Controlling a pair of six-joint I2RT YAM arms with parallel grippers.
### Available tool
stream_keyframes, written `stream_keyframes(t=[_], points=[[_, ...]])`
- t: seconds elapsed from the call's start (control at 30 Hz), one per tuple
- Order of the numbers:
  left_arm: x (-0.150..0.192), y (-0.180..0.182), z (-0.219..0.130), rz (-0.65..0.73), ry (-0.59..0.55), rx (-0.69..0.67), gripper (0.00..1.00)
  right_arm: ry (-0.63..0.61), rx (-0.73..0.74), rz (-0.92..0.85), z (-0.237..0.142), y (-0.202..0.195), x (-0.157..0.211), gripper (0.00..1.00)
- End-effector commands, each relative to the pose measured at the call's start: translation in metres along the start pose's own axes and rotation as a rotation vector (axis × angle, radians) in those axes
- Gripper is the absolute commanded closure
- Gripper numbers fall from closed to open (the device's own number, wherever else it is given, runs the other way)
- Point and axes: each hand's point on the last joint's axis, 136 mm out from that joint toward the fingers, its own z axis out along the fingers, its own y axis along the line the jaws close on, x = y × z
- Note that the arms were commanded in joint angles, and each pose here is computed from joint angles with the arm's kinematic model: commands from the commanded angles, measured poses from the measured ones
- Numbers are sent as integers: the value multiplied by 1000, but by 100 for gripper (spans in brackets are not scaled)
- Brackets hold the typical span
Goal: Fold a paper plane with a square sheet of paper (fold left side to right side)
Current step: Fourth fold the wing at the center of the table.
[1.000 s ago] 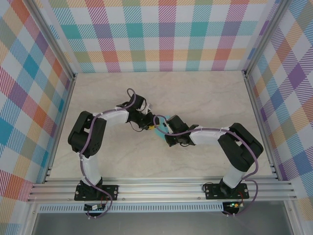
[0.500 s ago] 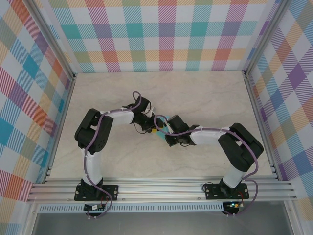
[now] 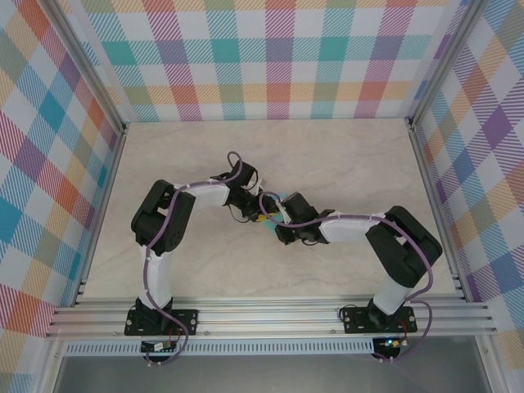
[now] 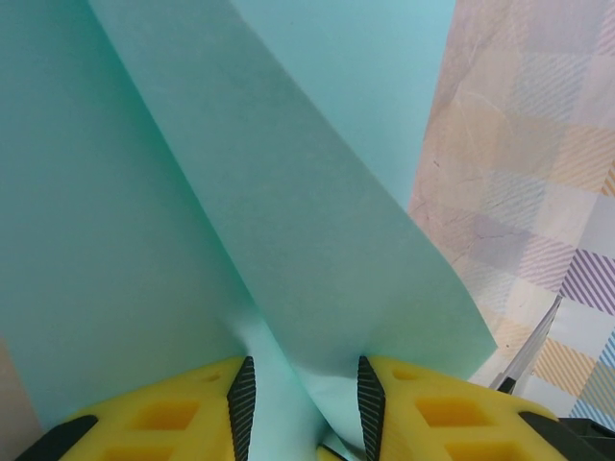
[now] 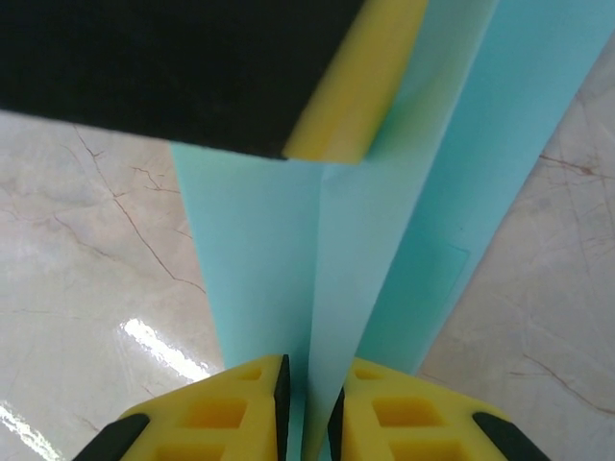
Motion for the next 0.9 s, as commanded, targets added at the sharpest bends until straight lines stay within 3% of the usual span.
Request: stream_keyframes(t=[0.0,0.4,0.7,0.87], points=[[3,6,11,0,16,-29,64,96,-9,40,3,-6,31,79],[7,23,16,-23,24,-87,64,37,-101,114,-15,-3,11,72],[8,23,15,-19,23,-90,64,-42,-308,269,-49,-10,-18,63],[7,22,13,-12,16,-91,64,12,-355,346,-46,-11,-32,64]])
